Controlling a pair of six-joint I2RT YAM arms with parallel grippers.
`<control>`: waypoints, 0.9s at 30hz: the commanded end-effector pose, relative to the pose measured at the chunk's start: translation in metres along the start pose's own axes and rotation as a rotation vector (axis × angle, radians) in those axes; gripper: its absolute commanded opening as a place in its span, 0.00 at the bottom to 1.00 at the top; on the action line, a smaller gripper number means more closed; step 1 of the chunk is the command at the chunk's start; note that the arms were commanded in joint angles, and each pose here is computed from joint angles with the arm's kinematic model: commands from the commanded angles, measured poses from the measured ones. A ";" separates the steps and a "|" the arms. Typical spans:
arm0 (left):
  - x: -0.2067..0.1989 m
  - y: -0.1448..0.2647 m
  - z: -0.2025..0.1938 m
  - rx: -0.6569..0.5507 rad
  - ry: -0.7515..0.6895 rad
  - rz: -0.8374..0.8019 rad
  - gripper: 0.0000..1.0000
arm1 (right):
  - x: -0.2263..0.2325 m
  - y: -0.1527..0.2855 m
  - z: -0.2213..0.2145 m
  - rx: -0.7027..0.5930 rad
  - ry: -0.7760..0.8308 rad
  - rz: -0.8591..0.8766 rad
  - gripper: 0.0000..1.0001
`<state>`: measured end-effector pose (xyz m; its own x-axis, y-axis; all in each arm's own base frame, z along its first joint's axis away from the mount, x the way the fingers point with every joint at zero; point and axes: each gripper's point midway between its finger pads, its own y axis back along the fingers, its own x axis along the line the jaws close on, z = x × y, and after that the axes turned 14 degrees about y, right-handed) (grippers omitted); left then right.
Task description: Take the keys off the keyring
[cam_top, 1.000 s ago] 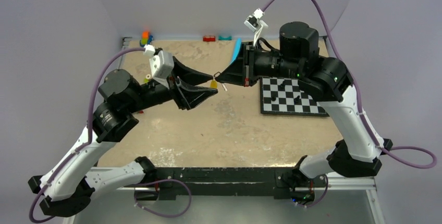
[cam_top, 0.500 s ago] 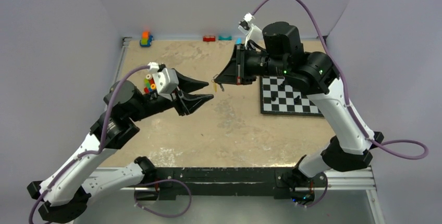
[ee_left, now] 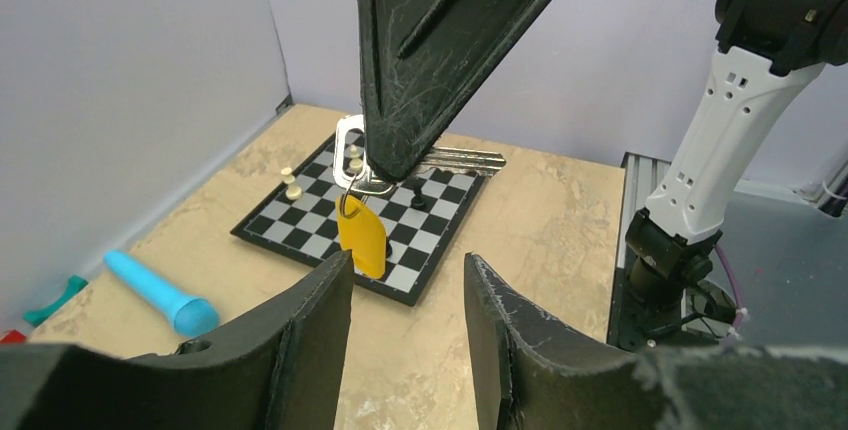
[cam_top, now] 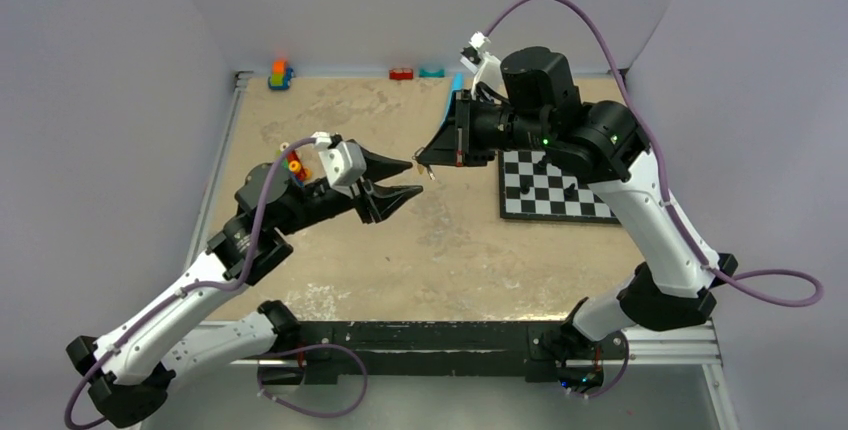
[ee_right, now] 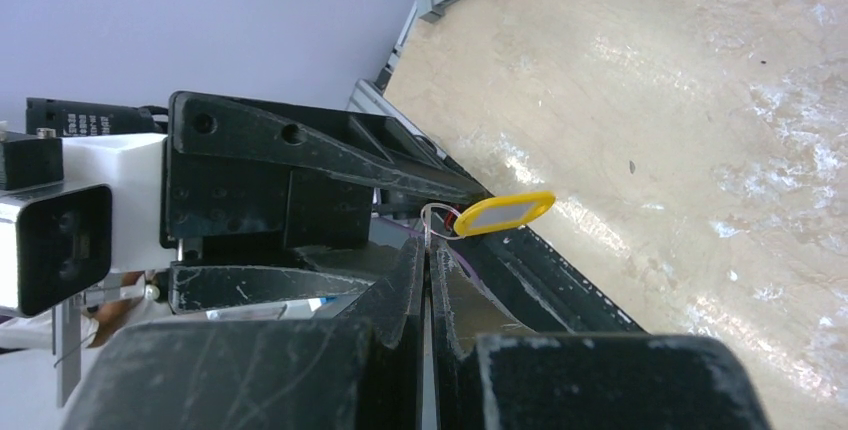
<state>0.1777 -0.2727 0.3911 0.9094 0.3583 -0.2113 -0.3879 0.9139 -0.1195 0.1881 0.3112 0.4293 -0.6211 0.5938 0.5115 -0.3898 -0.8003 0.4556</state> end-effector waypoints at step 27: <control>-0.002 0.007 0.050 -0.076 -0.146 0.012 0.33 | 0.020 0.011 -0.001 -0.019 0.054 0.095 0.00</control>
<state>0.1853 -0.2603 0.4134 0.9028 0.4156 -0.1106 -0.4279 0.8940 -0.1333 0.1836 0.3171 0.4200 -0.6374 0.5726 0.5156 -0.3498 -0.8112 0.4686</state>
